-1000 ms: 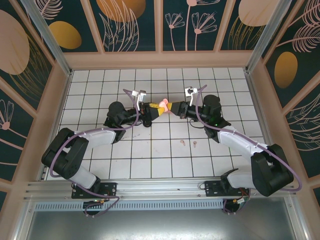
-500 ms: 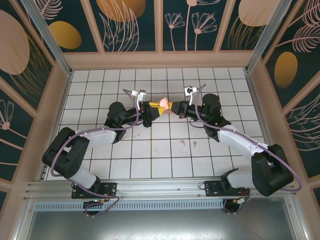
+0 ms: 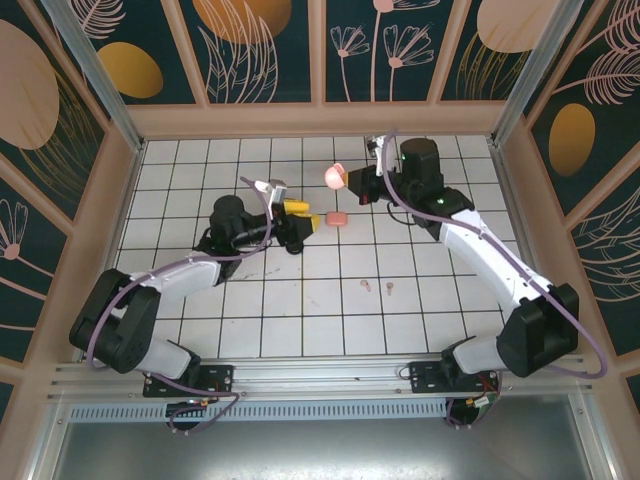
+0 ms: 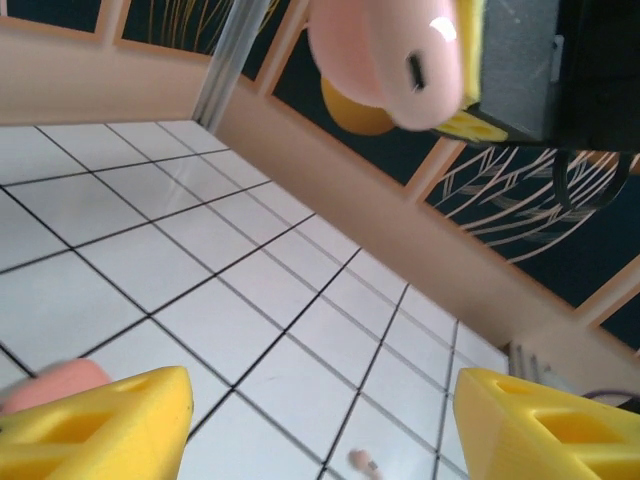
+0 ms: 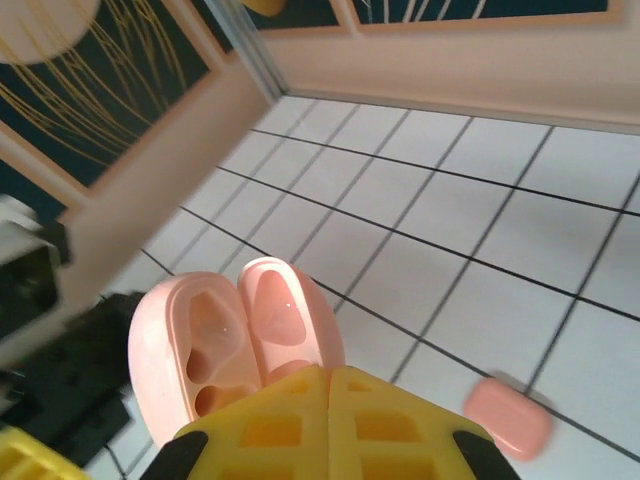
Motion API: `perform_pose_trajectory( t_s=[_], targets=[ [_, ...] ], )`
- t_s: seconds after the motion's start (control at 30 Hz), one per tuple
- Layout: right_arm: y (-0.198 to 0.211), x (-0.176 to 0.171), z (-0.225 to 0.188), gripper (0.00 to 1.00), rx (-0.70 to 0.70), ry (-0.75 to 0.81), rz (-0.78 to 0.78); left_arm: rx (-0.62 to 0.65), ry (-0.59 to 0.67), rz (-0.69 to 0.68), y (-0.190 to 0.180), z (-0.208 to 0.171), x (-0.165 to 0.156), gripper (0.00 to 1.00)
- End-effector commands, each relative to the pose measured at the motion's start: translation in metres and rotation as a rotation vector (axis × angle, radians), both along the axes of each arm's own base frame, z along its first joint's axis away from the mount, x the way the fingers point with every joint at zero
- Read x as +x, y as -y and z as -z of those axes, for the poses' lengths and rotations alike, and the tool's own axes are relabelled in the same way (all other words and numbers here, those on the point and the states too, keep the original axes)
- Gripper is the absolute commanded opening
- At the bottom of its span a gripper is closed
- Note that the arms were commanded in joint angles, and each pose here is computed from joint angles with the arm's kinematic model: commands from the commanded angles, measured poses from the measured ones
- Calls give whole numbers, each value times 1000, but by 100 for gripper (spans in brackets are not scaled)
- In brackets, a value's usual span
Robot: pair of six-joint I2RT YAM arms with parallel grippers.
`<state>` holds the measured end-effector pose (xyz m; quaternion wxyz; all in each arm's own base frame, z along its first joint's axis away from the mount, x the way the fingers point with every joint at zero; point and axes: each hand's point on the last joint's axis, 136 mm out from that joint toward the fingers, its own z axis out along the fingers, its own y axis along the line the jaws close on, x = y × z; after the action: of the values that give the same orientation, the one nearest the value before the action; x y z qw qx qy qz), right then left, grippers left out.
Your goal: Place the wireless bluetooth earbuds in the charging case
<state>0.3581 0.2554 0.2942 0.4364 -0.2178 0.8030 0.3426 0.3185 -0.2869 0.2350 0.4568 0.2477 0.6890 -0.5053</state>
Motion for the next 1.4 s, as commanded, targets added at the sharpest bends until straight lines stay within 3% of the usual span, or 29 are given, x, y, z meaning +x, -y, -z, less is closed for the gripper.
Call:
perform_pose_trajectory(
  t_s=[0.0,0.23,0.4,0.57,1.0,1.37],
  targets=[
    [16,6,19,0,-217,27,7,131,71,61,-4,-5,1,71],
    [22,15,19,0,-372,144,-43,197,46,225,9,-13,8,71],
    [17,14,29,0,-408,125,-106,208,7,327,18,-12,10,66],
    [10,8,25,0,-388,128,-151,191,-13,403,23,-16,9,55],
    [-14,-19,7,0,-335,170,-224,189,-42,467,26,-15,18,57],
    [-36,-24,16,0,-359,167,-261,186,-50,506,26,-15,15,55]
  ],
)
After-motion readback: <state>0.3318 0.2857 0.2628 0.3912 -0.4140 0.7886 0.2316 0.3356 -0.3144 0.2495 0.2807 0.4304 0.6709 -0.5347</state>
